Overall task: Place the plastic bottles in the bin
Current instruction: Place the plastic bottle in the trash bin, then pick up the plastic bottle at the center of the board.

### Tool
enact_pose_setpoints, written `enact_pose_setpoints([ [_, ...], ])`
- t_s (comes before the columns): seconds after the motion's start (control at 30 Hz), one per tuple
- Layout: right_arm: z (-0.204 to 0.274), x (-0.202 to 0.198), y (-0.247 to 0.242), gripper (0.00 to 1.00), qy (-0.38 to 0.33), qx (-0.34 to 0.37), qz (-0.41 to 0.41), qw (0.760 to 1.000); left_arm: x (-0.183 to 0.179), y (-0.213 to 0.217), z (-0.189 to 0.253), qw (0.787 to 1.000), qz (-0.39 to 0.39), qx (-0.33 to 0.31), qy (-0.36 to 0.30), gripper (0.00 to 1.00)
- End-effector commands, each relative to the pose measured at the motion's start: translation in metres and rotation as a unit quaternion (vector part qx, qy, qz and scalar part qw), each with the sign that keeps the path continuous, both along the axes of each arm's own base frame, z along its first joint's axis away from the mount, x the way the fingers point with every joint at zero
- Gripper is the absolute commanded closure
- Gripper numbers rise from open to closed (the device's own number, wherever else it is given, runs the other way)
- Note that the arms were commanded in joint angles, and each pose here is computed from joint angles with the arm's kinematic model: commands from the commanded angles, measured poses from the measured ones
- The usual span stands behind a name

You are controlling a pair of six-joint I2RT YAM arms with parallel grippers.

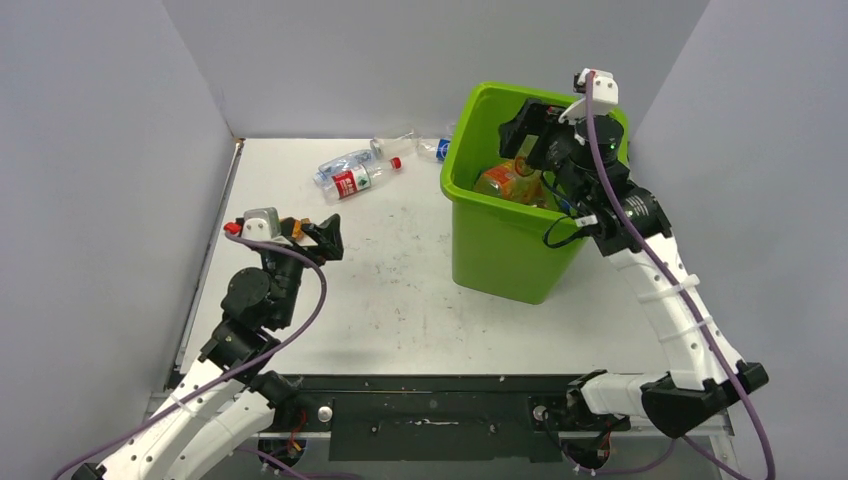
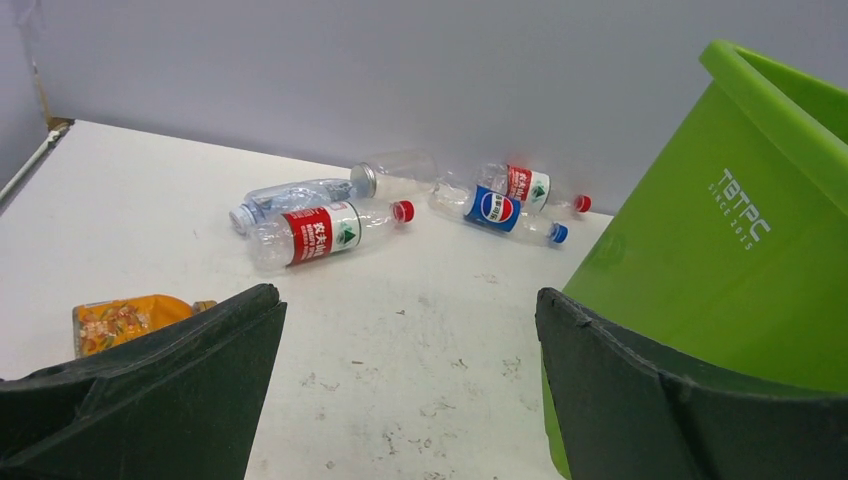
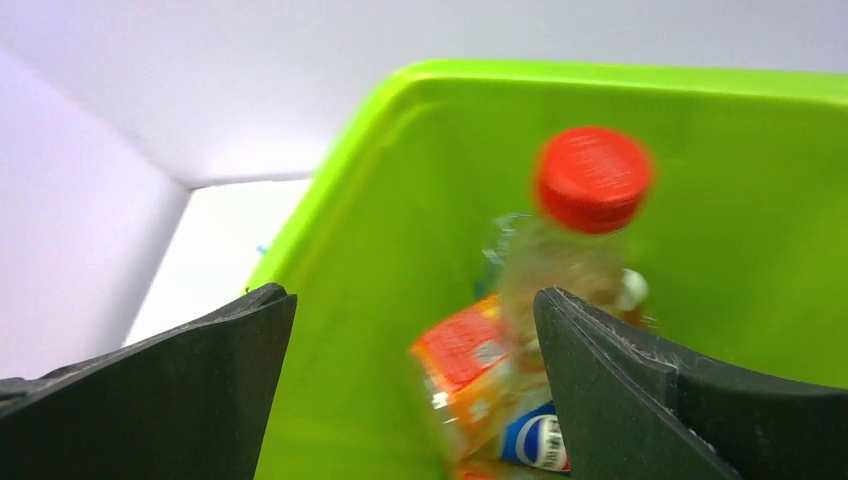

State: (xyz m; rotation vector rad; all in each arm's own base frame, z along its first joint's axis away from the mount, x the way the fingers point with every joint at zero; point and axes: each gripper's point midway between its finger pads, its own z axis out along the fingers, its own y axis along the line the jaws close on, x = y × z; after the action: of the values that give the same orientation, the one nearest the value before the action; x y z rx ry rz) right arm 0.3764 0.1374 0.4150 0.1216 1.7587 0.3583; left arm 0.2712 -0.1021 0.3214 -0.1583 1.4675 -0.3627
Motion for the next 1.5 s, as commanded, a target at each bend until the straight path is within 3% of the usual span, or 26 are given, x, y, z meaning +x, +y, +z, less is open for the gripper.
enact_pose_setpoints([
  [0.0,0.091,-0.064,0.026,0.06,-0.112,0.061,0.077,0.989,-0.002,0.013,0.013,0.999,0.032,-0.02,-0.017,0.04],
  [0.23,0.095,-0.091,0.03,0.0,-0.109,0.056,0.113,0.986,0.004,0.017,0.005,0.999,0.052,-0.008,0.002,0.04],
  [0.3,0.094,-0.092,0.023,0.05,-0.114,0.047,0.099,0.987,0.005,0.015,0.002,0.999,0.052,-0.005,0.007,0.04],
  [0.53,0.097,-0.1,0.014,0.06,-0.12,0.041,0.093,0.987,0.009,0.019,-0.006,0.997,0.069,0.006,0.018,0.04],
  [0.63,0.102,-0.118,0.028,0.06,-0.138,0.05,0.154,0.977,0.014,0.024,-0.015,0.995,0.093,0.022,0.039,0.04],
  [0.77,0.1,-0.159,0.059,0.06,-0.165,0.07,0.285,0.942,0.025,0.035,-0.041,0.983,0.147,0.046,0.103,0.04],
  [0.87,0.085,-0.177,0.063,0.06,-0.169,0.09,0.32,0.928,0.039,0.045,-0.066,0.972,0.165,0.012,0.167,0.04],
  [0.97,0.065,-0.186,0.061,0.06,-0.168,0.108,0.325,0.924,0.053,0.067,-0.107,0.945,0.179,-0.095,0.257,0.04],
  [1.13,0.049,-0.199,0.057,0.06,-0.169,0.129,0.332,0.919,0.06,0.112,-0.17,0.858,0.263,-0.267,0.351,0.04],
  [1.2,0.045,-0.201,0.057,0.06,-0.165,0.133,0.335,0.918,0.061,0.128,-0.178,0.834,0.3,-0.315,0.34,0.04],
  [1.33,0.04,-0.202,0.058,0.06,-0.162,0.133,0.339,0.917,0.07,0.149,-0.167,0.812,0.353,-0.374,0.275,0.04],
  [1.47,0.037,-0.203,0.059,0.06,-0.162,0.132,0.342,0.916,0.08,0.172,-0.166,0.792,0.415,-0.371,0.252,0.04],
])
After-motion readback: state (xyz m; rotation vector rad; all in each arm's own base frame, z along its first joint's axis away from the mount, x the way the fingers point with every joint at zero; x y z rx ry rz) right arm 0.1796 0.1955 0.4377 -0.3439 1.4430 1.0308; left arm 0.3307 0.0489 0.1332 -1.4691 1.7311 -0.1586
